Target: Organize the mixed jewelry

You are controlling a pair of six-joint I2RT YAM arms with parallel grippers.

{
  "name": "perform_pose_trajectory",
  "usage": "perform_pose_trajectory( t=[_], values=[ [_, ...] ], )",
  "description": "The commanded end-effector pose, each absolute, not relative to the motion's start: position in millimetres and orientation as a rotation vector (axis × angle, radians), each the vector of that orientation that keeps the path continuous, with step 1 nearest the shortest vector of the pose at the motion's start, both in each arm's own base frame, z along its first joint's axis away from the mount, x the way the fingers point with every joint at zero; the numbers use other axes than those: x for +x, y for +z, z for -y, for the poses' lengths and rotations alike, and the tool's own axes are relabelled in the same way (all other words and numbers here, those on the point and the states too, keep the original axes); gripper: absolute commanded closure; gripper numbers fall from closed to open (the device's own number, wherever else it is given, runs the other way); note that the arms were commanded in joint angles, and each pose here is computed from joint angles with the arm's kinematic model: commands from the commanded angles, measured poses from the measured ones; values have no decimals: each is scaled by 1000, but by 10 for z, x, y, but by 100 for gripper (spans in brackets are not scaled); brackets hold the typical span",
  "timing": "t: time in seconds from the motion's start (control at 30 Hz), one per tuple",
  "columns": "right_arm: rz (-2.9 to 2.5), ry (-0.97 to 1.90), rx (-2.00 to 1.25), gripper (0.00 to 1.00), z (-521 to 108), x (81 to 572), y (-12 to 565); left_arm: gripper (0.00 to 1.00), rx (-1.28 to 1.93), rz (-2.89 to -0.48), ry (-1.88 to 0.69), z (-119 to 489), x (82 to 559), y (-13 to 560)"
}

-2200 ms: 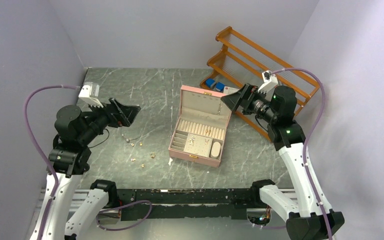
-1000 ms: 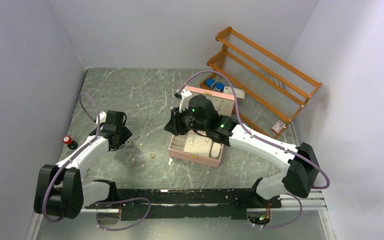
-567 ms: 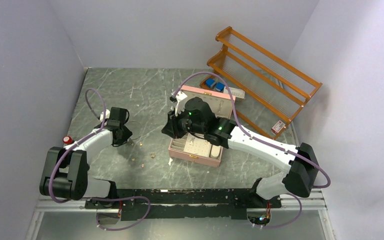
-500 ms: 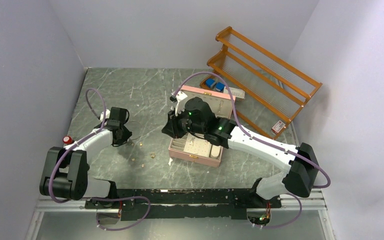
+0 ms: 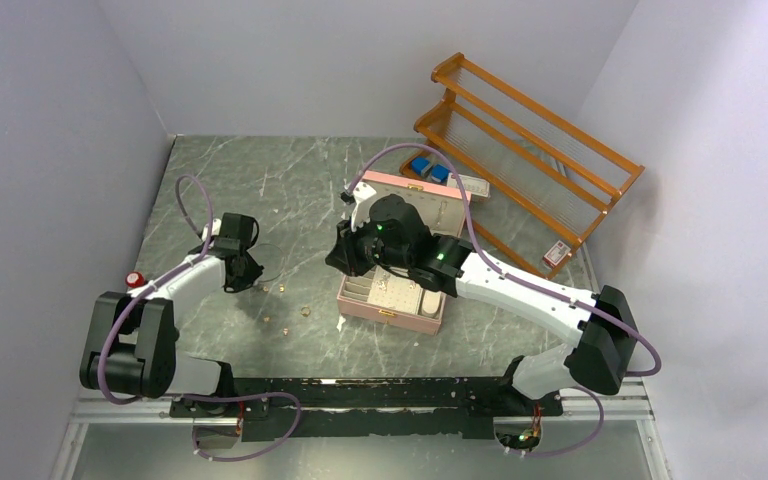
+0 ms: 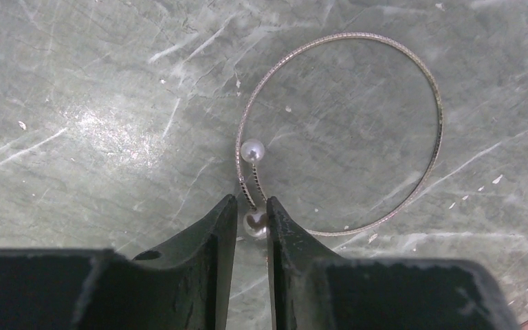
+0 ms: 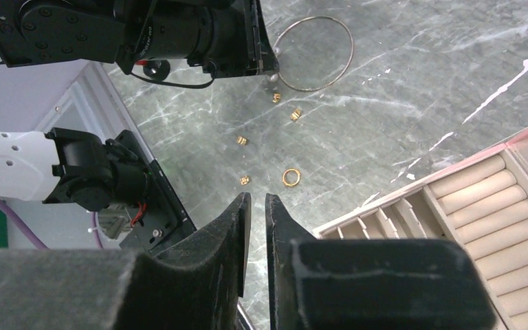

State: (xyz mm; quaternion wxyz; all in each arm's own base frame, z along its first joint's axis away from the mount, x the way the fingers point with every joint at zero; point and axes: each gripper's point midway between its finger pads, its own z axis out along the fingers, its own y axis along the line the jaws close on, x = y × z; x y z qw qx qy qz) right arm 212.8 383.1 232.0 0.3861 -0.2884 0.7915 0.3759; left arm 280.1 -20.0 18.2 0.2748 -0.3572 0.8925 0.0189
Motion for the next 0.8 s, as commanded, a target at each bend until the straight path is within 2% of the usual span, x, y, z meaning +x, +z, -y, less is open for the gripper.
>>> perform_pose_trajectory(
  t=[0.0, 0.13, 0.3, 0.53, 0.77],
  values=[
    [-2000, 956, -714, 82, -3857, 2147, 2401, 71, -916, -2445, 55, 205, 2799, 260],
    [-2002, 945, -716, 82, -3844, 2151, 2390, 67, -868, -2476, 37, 240, 2788, 265],
    [-2008, 942, -711, 82, -3838, 2153, 2381, 68, -846, -2515, 9, 301, 2785, 176],
    [-2016, 930, -704, 83, -3806, 2150, 2355, 77, -850, -2530, 20, 297, 2767, 113],
    [-2022, 925, -684, 83, -3809, 2175, 2340, 94, -818, -2469, -61, 358, 2869, 293]
  ],
)
